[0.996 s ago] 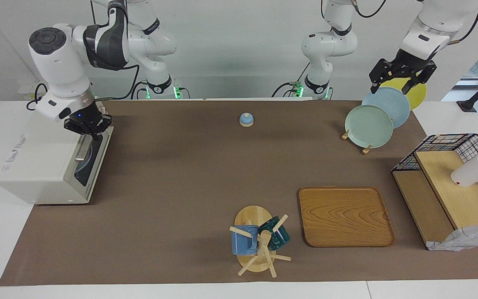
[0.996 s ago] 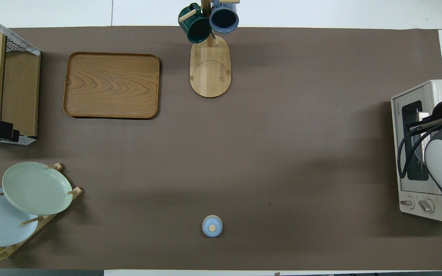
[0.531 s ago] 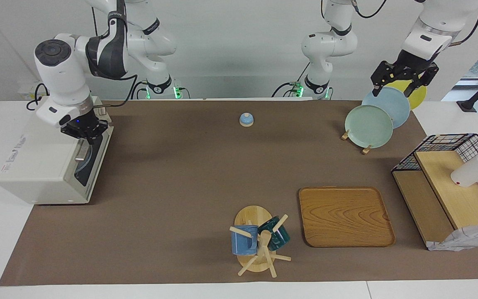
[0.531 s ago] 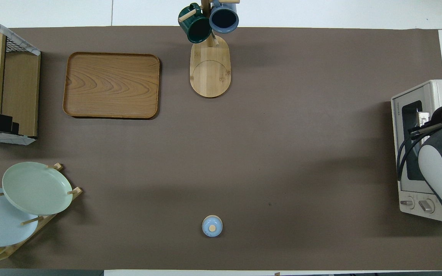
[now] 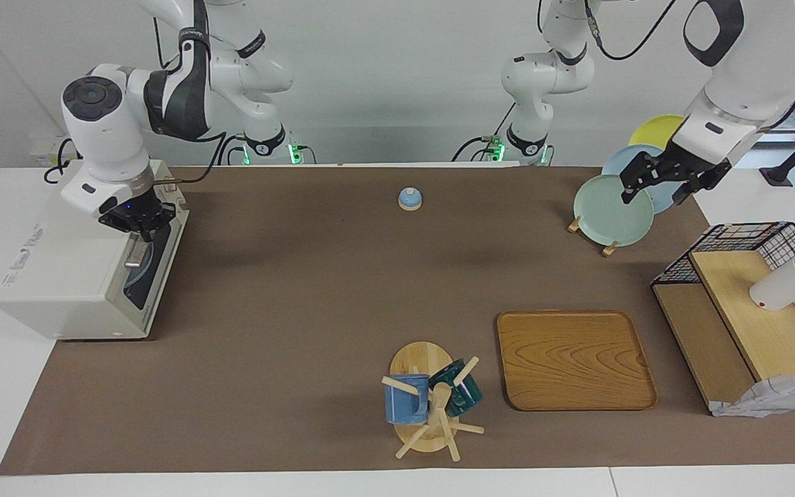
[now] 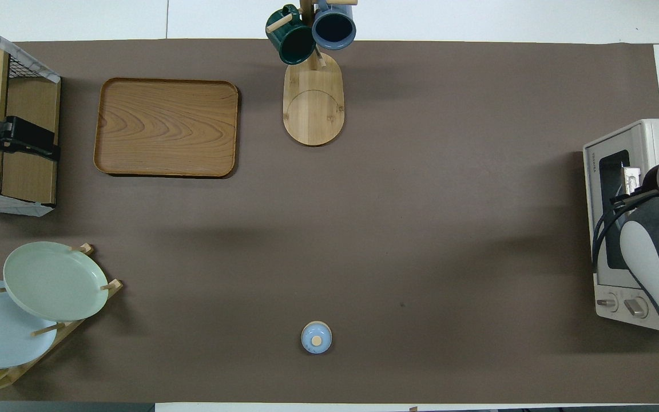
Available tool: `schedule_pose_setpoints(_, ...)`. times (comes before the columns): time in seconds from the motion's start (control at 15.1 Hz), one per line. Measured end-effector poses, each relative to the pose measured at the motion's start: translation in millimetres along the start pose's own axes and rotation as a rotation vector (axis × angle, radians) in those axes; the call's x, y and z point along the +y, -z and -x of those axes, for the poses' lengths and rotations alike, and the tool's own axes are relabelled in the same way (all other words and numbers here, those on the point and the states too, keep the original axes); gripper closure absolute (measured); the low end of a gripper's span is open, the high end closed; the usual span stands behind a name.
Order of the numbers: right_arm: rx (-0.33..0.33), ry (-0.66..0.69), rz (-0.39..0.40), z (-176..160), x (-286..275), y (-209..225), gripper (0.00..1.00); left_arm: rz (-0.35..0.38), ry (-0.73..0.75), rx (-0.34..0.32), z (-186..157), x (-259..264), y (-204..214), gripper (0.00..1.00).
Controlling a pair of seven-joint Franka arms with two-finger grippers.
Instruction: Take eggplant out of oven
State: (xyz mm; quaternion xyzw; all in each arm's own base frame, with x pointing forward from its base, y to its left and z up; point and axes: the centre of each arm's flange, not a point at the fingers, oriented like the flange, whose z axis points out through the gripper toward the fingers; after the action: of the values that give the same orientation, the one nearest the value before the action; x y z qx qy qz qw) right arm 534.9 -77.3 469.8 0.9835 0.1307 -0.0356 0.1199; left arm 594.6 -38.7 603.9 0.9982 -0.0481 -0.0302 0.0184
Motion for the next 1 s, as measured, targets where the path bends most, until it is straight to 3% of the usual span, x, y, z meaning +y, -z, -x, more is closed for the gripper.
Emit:
schedule_pose_setpoints(0.53, 0.051, 0.011, -0.031, -2.2, -18.4, -8.7, 0.99, 0.010, -0.011, -0.037, -24.5, 3.7, -31.4, 0.00)
schedule_pose_setpoints(1.0, 0.079, 0.024, -0.106, -22.2, -74.2, -36.4, 0.99, 0.028, -0.034, -0.029, -85.1, 14.2, -100.7, 0.00)
